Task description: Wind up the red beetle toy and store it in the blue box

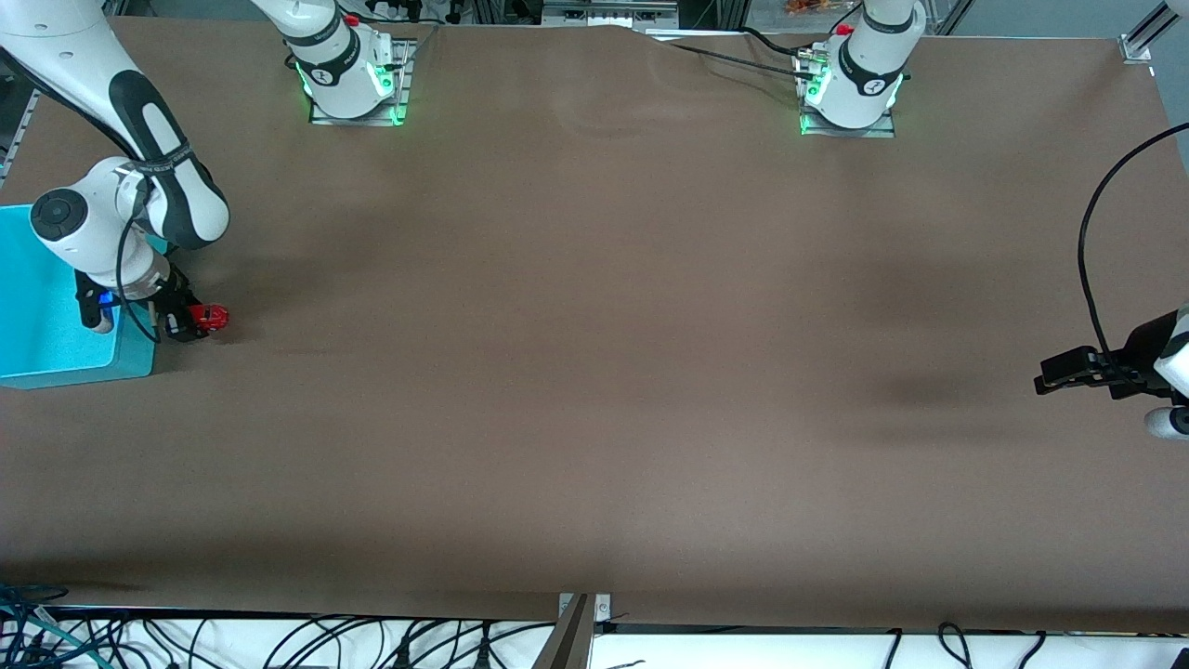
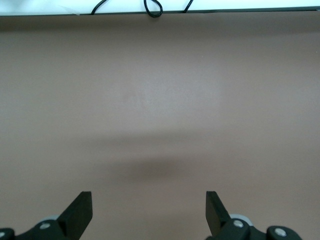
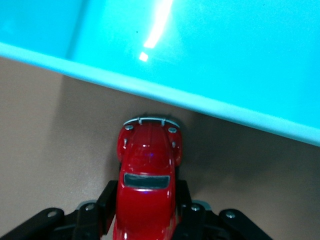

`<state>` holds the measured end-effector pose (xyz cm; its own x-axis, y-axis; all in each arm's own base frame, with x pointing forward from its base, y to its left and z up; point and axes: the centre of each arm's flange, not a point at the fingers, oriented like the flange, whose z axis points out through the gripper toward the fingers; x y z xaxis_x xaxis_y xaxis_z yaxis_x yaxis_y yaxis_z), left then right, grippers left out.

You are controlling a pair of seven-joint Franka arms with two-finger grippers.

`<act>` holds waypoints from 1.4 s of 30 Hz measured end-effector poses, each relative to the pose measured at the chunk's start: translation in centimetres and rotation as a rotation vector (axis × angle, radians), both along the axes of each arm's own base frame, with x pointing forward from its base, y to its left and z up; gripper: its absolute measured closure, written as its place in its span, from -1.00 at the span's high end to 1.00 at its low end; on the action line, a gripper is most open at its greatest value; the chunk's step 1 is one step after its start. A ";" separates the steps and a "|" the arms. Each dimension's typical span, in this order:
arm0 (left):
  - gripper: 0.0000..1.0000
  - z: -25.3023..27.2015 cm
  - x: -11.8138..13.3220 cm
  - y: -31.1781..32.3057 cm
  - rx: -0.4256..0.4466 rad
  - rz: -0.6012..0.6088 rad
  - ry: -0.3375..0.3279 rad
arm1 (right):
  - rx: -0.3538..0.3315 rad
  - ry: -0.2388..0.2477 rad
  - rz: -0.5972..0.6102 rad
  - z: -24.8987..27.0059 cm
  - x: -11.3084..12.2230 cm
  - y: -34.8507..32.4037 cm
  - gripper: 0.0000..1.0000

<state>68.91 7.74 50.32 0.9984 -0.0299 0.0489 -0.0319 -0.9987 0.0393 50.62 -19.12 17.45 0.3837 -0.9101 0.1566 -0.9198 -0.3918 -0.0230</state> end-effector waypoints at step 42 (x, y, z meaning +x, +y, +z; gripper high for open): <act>1.00 0.0 0.0 0.0 0.000 -0.003 0.000 | 0.040 0.281 0.332 10.9 0.0 3.0 0.05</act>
<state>68.91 7.75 50.31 0.9983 -0.0329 0.0488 -0.0349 -0.9986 0.0391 50.60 -16.08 28.34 0.6795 -0.7331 -0.0285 -0.7165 -0.6714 0.1896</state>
